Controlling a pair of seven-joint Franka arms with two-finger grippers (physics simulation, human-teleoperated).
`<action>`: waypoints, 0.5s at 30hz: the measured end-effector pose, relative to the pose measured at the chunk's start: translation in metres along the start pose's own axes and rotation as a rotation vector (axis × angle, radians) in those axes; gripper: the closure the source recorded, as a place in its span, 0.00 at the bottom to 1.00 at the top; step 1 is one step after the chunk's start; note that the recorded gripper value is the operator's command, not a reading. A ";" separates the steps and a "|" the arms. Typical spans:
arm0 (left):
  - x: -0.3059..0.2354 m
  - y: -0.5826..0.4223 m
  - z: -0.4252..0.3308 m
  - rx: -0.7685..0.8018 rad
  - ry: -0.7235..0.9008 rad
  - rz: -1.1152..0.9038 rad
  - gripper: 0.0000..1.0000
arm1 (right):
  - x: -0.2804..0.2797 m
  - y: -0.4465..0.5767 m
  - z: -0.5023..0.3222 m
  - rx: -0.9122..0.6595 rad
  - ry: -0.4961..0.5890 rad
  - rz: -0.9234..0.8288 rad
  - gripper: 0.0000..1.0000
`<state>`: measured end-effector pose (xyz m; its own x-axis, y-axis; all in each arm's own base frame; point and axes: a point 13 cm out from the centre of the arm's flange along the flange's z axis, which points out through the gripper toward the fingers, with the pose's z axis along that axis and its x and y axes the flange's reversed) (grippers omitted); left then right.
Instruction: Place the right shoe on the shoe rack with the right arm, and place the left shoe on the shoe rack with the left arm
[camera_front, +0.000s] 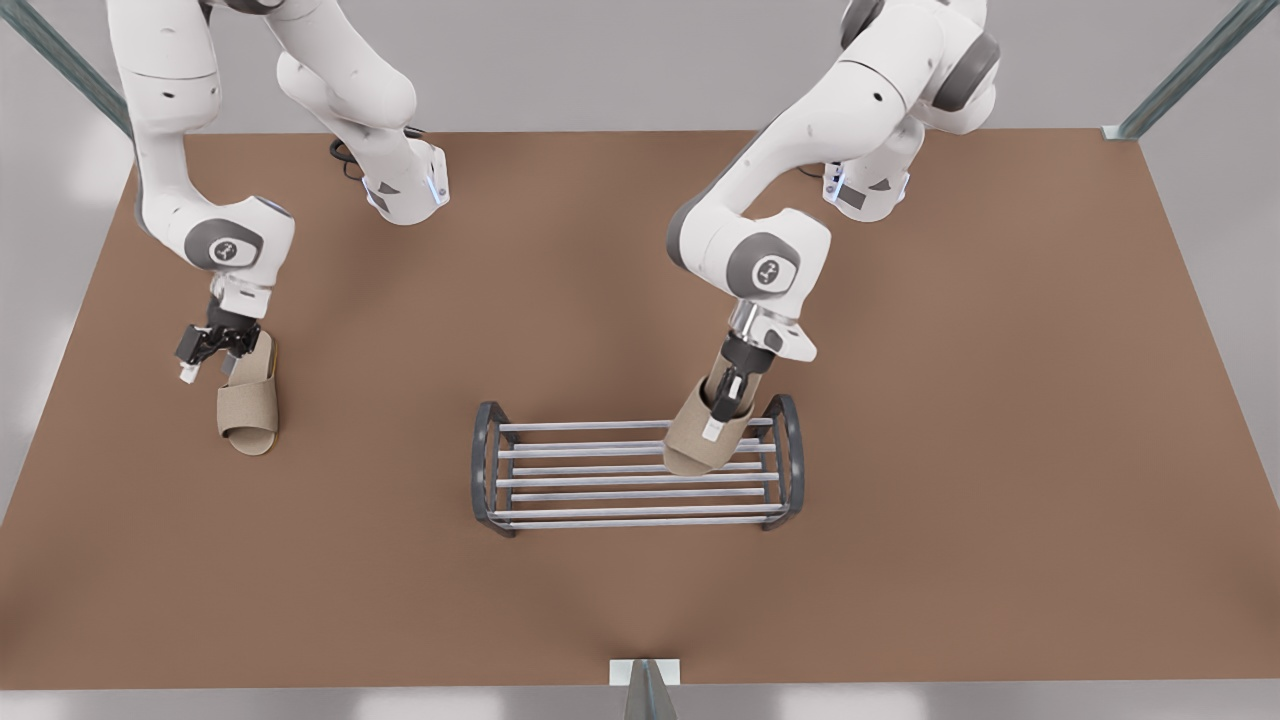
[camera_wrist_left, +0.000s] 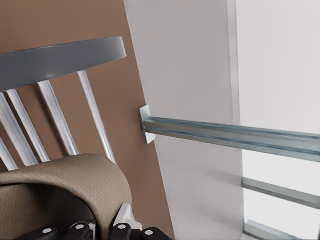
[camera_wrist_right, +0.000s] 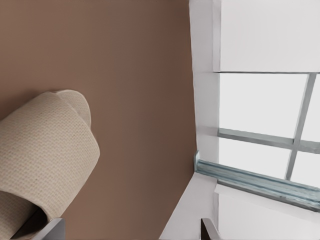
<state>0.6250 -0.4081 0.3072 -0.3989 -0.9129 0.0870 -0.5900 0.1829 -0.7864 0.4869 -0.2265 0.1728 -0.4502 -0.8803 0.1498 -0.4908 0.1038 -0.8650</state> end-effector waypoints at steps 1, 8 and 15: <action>0.002 -0.002 0.000 0.004 0.002 0.003 0.79 | -0.005 -0.004 0.001 0.016 -0.006 -0.032 0.00; 0.002 -0.015 0.019 0.034 -0.006 -0.012 0.79 | 0.027 -0.010 0.011 0.066 0.069 -0.157 0.00; -0.006 -0.005 0.027 0.020 -0.019 -0.023 0.79 | 0.058 0.036 0.022 0.035 0.141 -0.261 0.00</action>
<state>0.6492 -0.4134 0.2938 -0.3718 -0.9236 0.0934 -0.5847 0.1548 -0.7964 0.4601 -0.2839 0.1399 -0.4127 -0.8020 0.4319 -0.5783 -0.1357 -0.8045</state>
